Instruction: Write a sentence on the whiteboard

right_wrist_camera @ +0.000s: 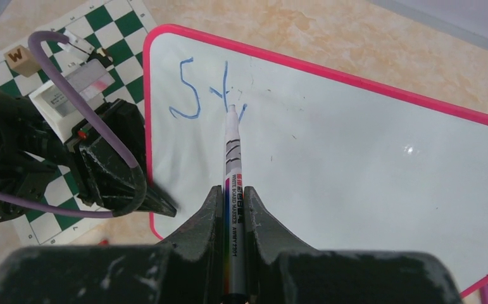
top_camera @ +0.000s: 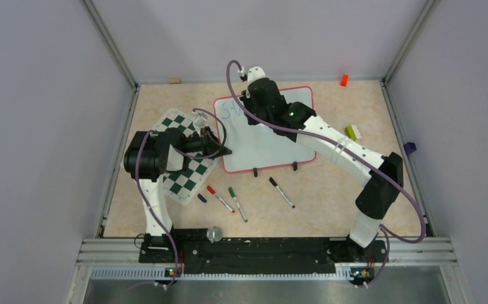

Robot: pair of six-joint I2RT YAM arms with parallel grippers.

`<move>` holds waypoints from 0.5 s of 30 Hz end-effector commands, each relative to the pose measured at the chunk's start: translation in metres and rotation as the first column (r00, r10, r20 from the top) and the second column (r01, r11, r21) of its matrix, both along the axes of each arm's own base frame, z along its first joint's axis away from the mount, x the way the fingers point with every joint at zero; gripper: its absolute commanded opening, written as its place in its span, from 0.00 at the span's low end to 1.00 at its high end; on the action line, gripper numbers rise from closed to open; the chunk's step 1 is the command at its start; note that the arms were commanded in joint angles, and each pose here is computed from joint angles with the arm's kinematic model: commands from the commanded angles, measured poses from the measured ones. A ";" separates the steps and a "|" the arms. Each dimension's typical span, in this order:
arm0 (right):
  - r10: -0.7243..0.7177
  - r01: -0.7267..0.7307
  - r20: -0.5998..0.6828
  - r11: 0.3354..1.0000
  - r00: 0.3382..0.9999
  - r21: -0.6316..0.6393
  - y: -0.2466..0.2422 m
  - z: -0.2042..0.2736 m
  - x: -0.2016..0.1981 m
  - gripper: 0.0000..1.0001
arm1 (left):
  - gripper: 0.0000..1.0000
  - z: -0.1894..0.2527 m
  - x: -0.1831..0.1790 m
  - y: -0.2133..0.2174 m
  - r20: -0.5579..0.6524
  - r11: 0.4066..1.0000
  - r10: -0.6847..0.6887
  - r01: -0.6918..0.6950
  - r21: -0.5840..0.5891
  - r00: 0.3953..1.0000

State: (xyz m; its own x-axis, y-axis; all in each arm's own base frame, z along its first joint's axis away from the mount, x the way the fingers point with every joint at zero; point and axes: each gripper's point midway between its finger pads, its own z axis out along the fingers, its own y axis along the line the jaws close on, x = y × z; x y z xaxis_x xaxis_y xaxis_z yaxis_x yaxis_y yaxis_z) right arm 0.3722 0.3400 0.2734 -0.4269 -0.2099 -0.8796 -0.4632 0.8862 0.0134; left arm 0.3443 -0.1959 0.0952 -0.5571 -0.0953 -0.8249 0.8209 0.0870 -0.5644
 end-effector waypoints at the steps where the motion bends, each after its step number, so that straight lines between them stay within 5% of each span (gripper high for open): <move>1: -0.019 0.015 0.045 0.996 0.999 0.092 0.006 0.039 0.006 0.00 | 0.33 0.026 0.000 -0.001 0.191 1.000 -0.011 0.011 -0.001 0.982; 9: -0.058 0.056 0.017 0.994 0.998 0.094 0.000 0.037 0.000 0.00 | 0.26 0.029 0.000 -0.011 0.214 1.000 -0.015 0.017 -0.008 0.977; 12: -0.066 0.064 0.019 0.994 0.998 0.089 -0.004 0.037 -0.002 0.00 | 0.06 0.028 0.001 -0.011 0.234 1.000 0.017 -0.014 -0.012 0.972; 15: -0.075 0.073 0.013 0.993 0.997 0.091 -0.005 0.035 -0.003 0.00 | 0.04 0.029 0.000 -0.011 0.241 1.000 0.011 -0.009 -0.010 0.970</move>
